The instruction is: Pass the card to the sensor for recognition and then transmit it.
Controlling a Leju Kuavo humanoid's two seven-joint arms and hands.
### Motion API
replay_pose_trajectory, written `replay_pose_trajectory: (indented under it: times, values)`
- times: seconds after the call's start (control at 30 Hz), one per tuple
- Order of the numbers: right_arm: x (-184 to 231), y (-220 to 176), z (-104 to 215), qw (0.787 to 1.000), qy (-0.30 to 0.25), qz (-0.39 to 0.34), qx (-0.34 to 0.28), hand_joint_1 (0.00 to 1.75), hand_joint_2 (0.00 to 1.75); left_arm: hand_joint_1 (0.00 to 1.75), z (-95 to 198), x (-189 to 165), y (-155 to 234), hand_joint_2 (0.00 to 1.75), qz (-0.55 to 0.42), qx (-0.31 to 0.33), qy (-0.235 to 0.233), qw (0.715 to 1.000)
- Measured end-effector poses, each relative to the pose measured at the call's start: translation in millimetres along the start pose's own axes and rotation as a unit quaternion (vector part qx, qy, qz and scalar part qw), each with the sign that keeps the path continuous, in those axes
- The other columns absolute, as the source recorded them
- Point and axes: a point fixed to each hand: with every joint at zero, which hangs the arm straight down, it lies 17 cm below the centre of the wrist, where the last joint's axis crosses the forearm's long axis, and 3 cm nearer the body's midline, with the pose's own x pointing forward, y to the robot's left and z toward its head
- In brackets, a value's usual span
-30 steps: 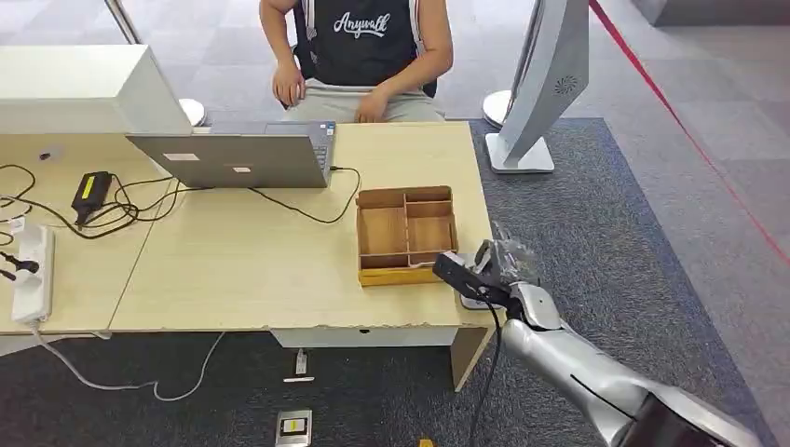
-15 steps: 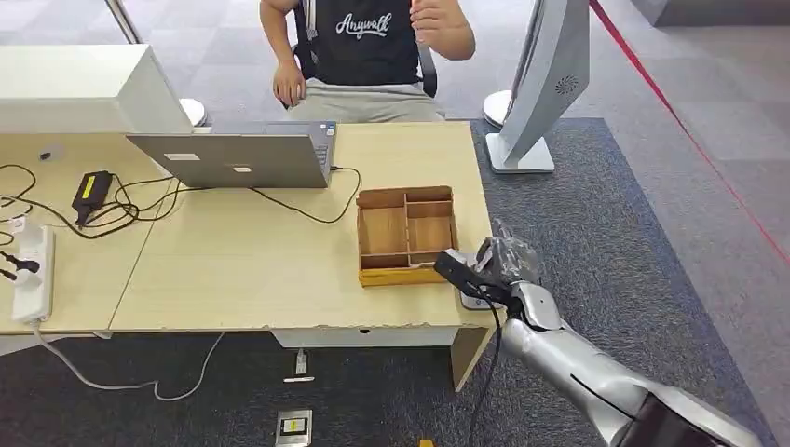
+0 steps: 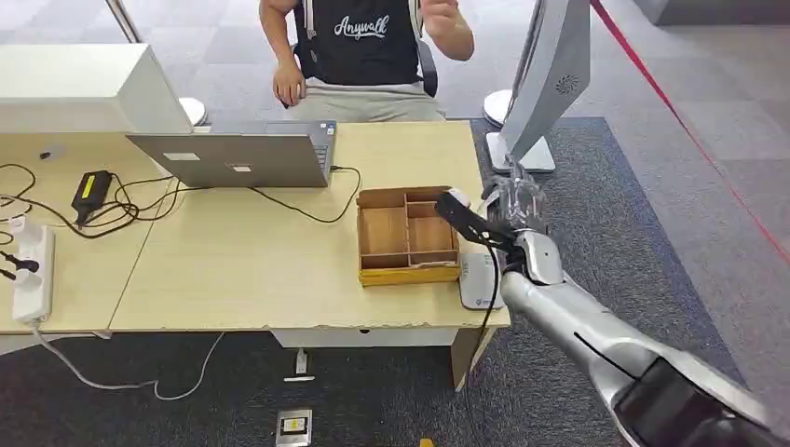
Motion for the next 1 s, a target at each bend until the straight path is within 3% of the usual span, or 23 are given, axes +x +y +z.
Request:
replay_pose_trajectory:
  times: [0.37, 0.73, 1.0]
  values:
    - [20, -92, -40, 0.997, -0.001, -0.008, -0.079, 1.75, 1.75, 0.0, 1, 5, -5, 1.75, -0.024, -0.011, -0.018, 0.999]
    - [30, -112, -43, 0.995, -0.014, -0.019, -0.095, 1.75, 1.75, 0.0, 2, 8, -8, 1.75, -0.036, -0.014, -0.027, 0.999]
    - [71, -110, -44, 0.996, -0.051, 0.007, -0.075, 1.75, 1.75, 0.0, 4, 11, -12, 1.75, -0.05, -0.021, -0.032, 0.998]
